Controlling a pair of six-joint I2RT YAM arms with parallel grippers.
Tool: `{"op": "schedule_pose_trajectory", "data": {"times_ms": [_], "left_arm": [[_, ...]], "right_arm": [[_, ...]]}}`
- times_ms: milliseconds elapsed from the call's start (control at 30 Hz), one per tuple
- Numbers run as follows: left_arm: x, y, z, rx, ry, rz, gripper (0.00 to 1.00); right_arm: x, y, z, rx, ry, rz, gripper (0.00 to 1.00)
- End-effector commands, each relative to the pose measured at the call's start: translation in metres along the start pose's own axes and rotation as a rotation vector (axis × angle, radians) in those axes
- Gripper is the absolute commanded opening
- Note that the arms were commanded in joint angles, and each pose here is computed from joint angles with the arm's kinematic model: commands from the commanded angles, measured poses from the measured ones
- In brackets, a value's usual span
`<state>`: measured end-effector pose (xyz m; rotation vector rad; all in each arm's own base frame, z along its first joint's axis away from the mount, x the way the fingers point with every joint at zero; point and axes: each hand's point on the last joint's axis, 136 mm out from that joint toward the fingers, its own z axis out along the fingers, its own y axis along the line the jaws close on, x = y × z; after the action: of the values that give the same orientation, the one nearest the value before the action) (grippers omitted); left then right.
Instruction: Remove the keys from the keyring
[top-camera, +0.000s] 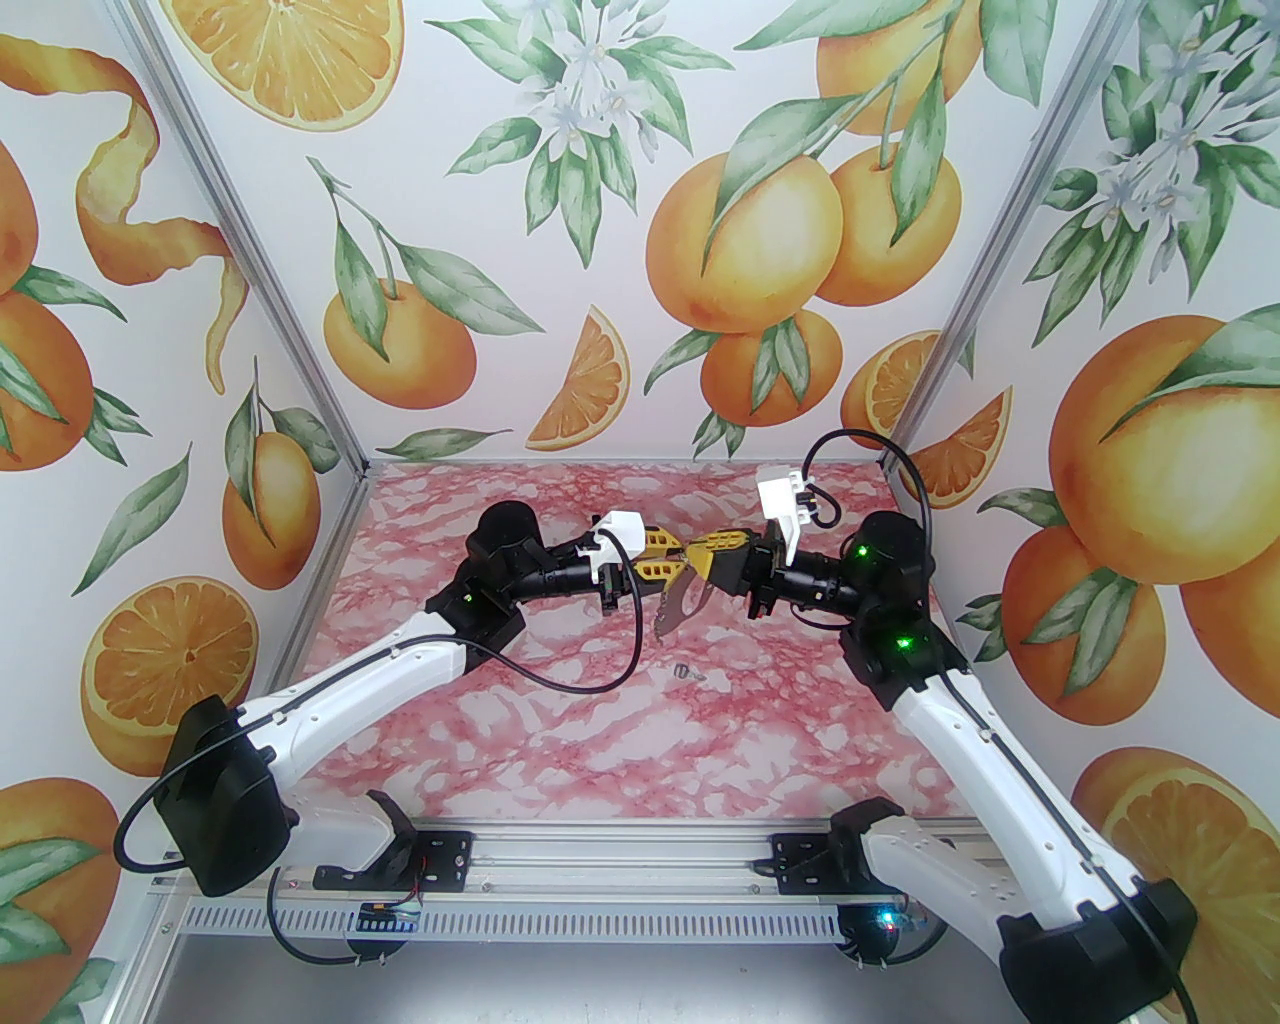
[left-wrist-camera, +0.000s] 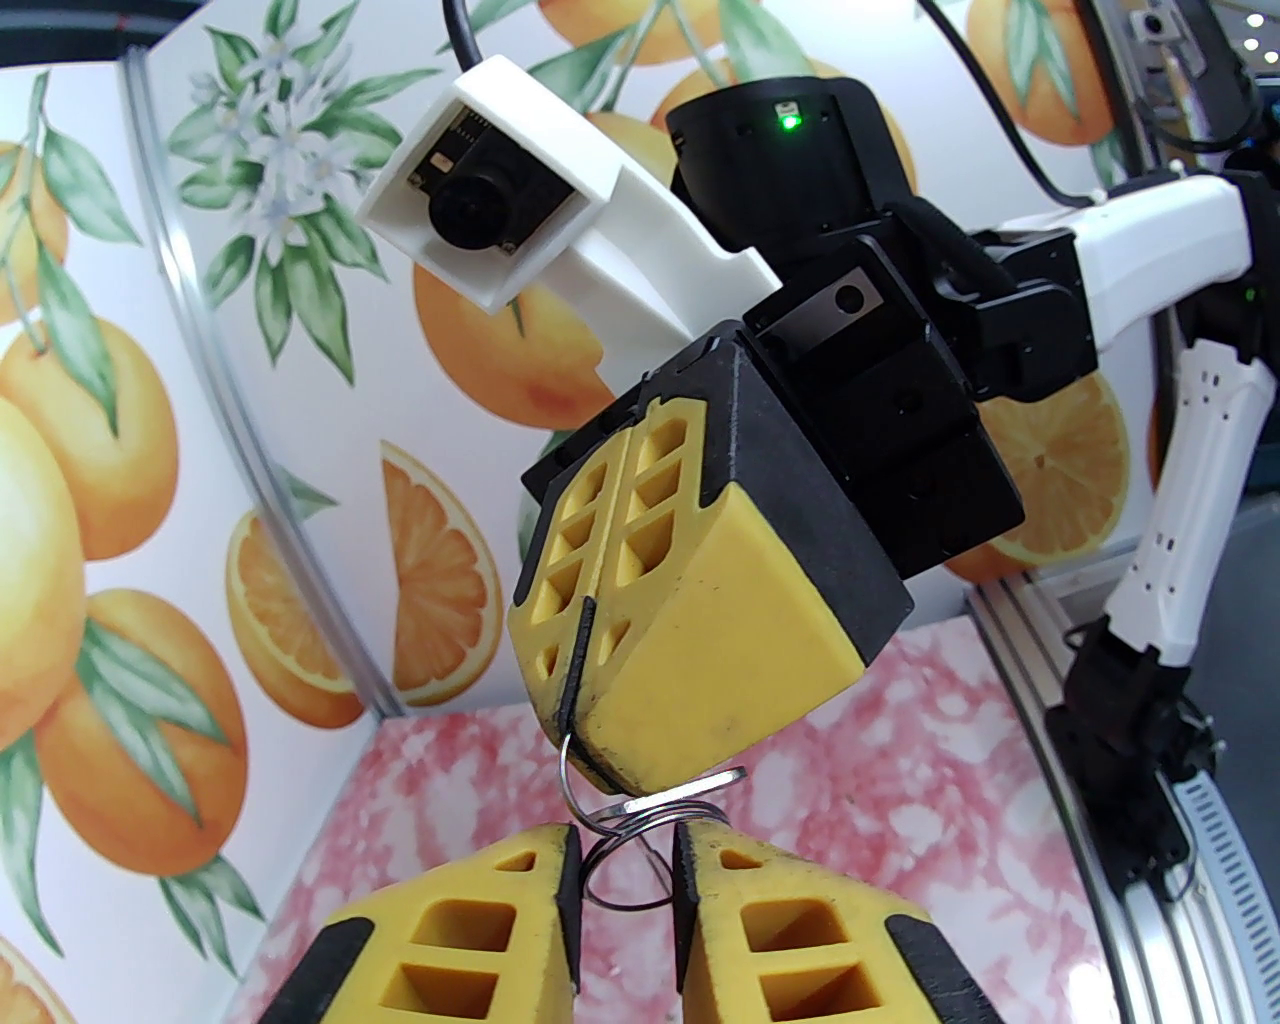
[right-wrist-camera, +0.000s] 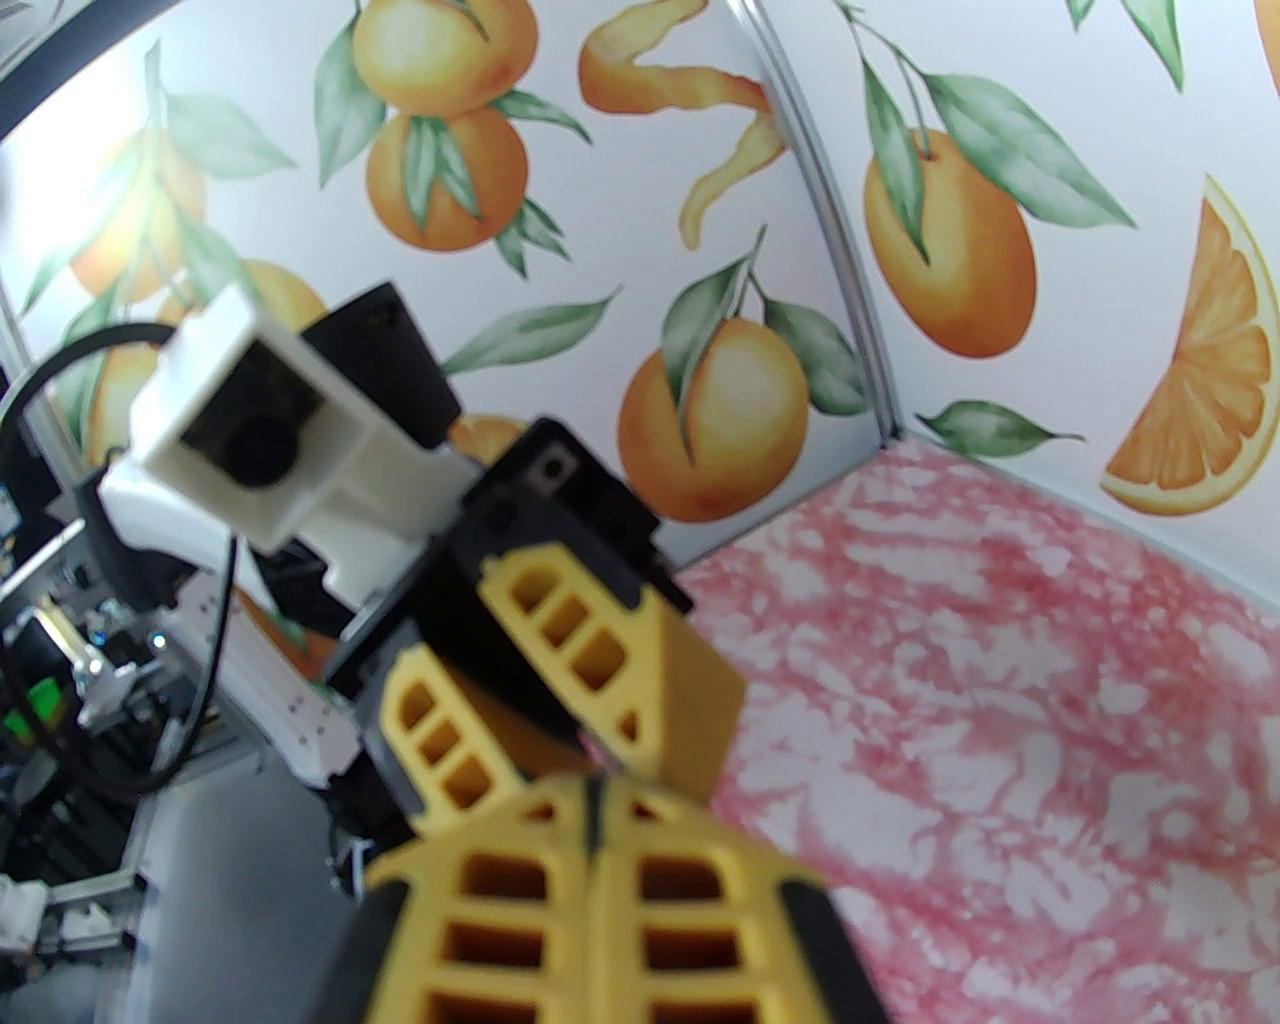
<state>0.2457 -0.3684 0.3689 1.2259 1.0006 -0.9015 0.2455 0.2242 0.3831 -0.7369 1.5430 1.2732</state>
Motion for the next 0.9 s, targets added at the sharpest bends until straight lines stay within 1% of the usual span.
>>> {"op": "schedule_pose_trajectory", "data": {"times_ms": [0, 467, 867], "left_arm": [[-0.009, 0.002, 0.002, 0.017, -0.012, 0.015, 0.17], [-0.009, 0.003, 0.0, 0.009, -0.005, 0.03, 0.0], [-0.015, 0.01, -0.007, -0.042, -0.008, 0.027, 0.0]], "right_arm": [[-0.019, 0.011, -0.002, -0.025, -0.036, -0.08, 0.0], [-0.021, 0.015, -0.005, -0.025, -0.047, -0.091, 0.0], [-0.028, 0.019, -0.012, 0.017, -0.088, -0.131, 0.0]]}}
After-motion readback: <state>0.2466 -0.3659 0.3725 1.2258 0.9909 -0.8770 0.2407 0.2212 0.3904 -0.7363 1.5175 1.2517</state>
